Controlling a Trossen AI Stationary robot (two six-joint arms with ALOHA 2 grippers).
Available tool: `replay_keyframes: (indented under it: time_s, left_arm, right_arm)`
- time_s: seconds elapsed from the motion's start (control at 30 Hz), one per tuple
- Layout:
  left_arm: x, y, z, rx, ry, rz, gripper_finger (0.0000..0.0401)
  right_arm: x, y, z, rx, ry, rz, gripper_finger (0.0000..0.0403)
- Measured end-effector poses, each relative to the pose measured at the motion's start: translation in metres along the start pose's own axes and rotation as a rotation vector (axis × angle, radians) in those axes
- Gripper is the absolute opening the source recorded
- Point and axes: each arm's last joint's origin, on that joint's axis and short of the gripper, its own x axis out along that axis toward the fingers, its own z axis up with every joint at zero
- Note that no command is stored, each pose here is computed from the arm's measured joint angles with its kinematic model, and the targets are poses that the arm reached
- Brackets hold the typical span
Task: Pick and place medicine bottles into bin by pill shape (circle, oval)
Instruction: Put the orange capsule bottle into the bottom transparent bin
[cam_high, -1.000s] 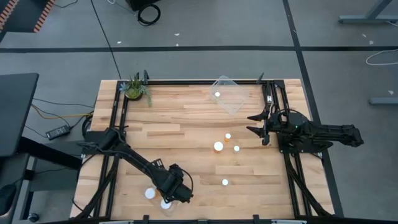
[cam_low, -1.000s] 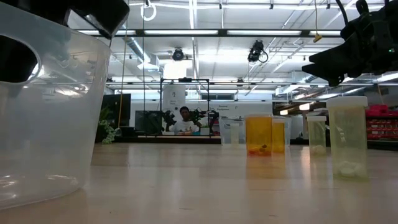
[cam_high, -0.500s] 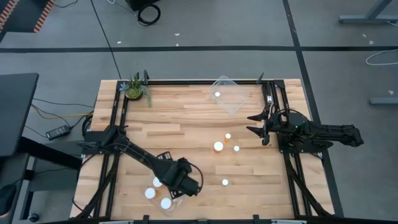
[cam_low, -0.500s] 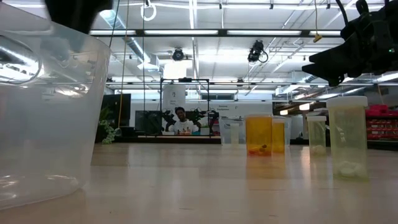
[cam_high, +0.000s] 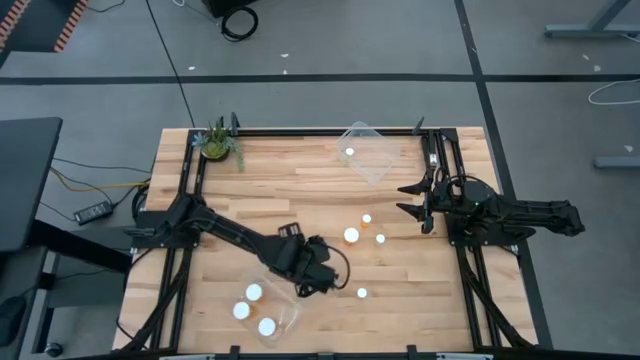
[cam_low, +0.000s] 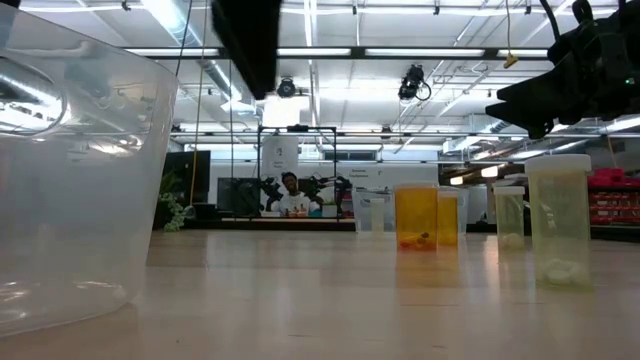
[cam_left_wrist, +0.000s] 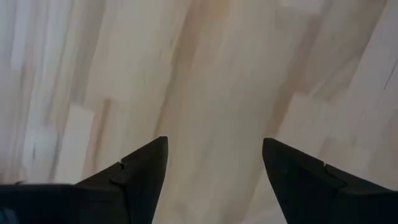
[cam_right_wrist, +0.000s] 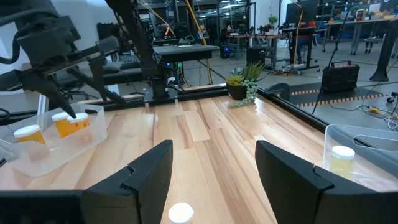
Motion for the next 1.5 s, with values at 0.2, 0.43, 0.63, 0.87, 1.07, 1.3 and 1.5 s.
replay_keyframes:
  time_s: [0.2,0.43,0.63,0.87,1.07,1.3,1.5]
  left_arm:
    - [0.021,0.015,0.023,-0.006,-0.075,-0.035,0.0272]
    - [0.049,0.035,0.039,-0.031,-0.119,-0.041,0.0272]
    - [0.069,0.050,0.048,-0.086,-0.133,-0.077,0.0272]
    - [0.087,0.057,0.055,-0.135,-0.147,-0.216,0.0272]
    - [0.090,0.064,0.060,-0.117,-0.178,-0.219,0.0273]
    - [0.085,0.072,0.077,-0.107,-0.295,-0.243,0.0272]
    - [0.083,0.085,0.091,-0.139,-0.384,-0.255,0.0264]
  right_arm:
    - [0.000,0.000,0.000,0.000,0.000,0.000,0.0237]
    - [0.000,0.000,0.000,0.000,0.000,0.000,0.0237]
    - [0.000,0.000,0.000,0.000,0.000,0.000,0.0237]
    - [0.000,0.000,0.000,0.000,0.000,0.000,0.0237]
    - [0.000,0.000,0.000,0.000,0.000,0.000,0.0237]
    - [0.000,0.000,0.000,0.000,0.000,0.000,0.0237]
    - [0.000,0.000,0.000,0.000,0.000,0.000,0.0237]
